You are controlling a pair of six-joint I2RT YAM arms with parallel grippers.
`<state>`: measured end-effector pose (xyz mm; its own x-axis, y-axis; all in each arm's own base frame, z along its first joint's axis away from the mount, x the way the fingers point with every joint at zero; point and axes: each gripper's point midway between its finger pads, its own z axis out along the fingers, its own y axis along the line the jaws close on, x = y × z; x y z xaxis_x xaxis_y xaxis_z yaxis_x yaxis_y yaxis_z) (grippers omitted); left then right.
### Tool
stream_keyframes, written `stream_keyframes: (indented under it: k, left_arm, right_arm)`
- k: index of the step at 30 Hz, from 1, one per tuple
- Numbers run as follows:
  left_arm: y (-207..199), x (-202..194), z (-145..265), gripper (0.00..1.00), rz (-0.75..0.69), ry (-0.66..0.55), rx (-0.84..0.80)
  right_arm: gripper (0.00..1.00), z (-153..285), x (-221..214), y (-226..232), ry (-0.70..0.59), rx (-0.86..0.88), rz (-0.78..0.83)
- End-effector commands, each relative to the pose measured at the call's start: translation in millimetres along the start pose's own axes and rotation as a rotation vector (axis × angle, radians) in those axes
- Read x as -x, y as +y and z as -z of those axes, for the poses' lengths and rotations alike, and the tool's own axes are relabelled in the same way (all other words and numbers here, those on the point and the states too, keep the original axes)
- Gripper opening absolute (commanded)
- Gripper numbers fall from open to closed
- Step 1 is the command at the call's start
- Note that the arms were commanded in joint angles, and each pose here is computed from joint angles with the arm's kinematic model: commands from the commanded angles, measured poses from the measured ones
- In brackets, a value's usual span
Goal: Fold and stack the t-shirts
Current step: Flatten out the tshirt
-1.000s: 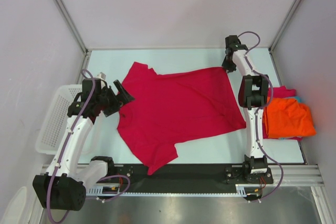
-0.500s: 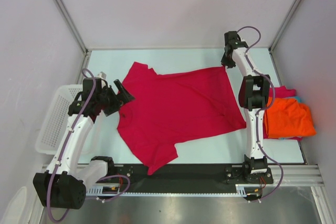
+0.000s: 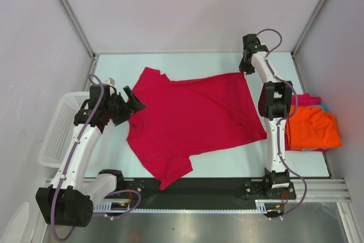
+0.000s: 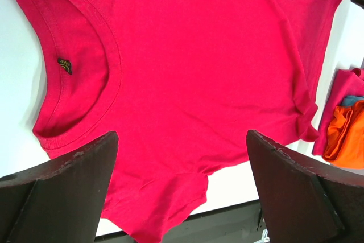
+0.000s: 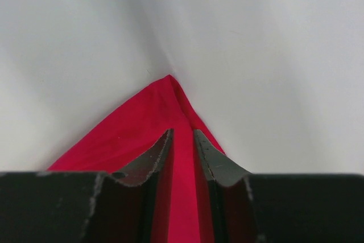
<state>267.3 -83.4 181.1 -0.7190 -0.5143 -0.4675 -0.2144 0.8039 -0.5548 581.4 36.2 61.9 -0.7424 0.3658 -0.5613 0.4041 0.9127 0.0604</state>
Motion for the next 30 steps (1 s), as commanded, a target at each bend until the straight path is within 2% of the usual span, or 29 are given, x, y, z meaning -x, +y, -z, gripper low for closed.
stream_keyframes:
  k: [1,21,23,24,25,30]
  left_arm:
    - [-7.7,10.1,3.6,1.0,-0.026,-0.032,-0.034]
    - [-5.4,11.0,6.0,1.0,-0.029,-0.035,-0.032]
    - [-5.2,10.7,6.1,1.0,-0.029,-0.035,-0.032]
    - [-5.2,10.7,6.1,0.99,-0.029,-0.035,-0.032]
    - [-4.9,11.0,6.1,1.0,-0.028,-0.035,-0.032]
    - [-3.6,12.0,6.2,1.0,-0.03,-0.04,-0.029]
  right_arm:
    - [0.25,-5.6,-8.1,5.2,0.016,0.005,0.019]
    - [0.25,-25.2,-29.7,4.4,0.061,-0.018,0.049]
    - [0.17,-27.2,-33.6,5.5,0.072,-0.012,0.056]
    - [0.05,-27.8,-34.4,5.8,0.075,-0.01,0.058]
    - [0.0,-29.2,-35.2,5.5,0.077,-0.009,0.057]
    - [0.0,-27.8,-32.1,8.9,0.063,0.004,0.066]
